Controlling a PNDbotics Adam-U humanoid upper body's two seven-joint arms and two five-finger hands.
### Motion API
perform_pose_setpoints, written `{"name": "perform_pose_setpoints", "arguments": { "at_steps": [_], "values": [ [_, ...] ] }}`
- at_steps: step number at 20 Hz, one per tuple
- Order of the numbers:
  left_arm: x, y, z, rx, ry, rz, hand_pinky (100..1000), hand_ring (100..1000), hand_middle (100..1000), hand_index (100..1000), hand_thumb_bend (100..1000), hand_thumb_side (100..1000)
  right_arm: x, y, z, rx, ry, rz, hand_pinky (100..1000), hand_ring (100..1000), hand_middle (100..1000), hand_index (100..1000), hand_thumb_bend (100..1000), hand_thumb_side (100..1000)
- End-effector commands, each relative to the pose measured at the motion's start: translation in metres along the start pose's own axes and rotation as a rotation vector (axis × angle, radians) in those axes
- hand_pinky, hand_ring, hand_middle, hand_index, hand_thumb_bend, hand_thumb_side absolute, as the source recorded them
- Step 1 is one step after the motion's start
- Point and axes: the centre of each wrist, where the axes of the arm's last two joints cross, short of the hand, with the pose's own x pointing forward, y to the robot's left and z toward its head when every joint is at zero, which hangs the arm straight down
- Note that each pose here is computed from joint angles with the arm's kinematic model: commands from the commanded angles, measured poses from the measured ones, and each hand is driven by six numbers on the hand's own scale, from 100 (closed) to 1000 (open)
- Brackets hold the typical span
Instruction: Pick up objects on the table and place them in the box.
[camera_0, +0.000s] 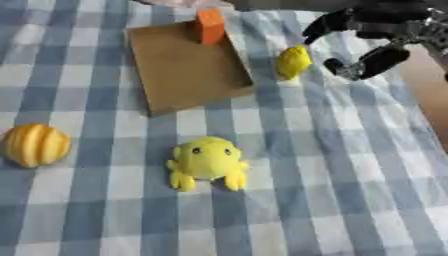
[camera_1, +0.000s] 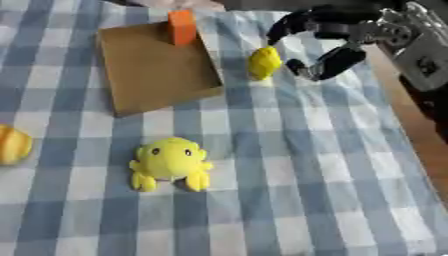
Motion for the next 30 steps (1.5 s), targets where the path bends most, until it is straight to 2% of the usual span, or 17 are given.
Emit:
{"name": "perform_pose_setpoints", "arguments": {
  "at_steps": [1,13,30],
  "values": [
    [0.007,0.001,-0.008,-0.025,-0.038,-0.006,972,766,756,905,100,625,-0.004,-0.013,0.007,-0.039,0.043,0.047,864,935,895,976,100,252],
    [0.007,-0.002,-0.009,-0.029,-0.038,0.0,974,764,753,901,100,636,-0.007,-0.008,0.003,-0.106,0.085,0.052,866,938,895,998,100,247],
    [0.007,-0.006,-0.009,-0.032,-0.042,0.009,978,763,748,897,100,649,-0.016,0.002,0.002,-0.094,0.177,0.098,858,938,898,1000,100,262]
  ]
}}
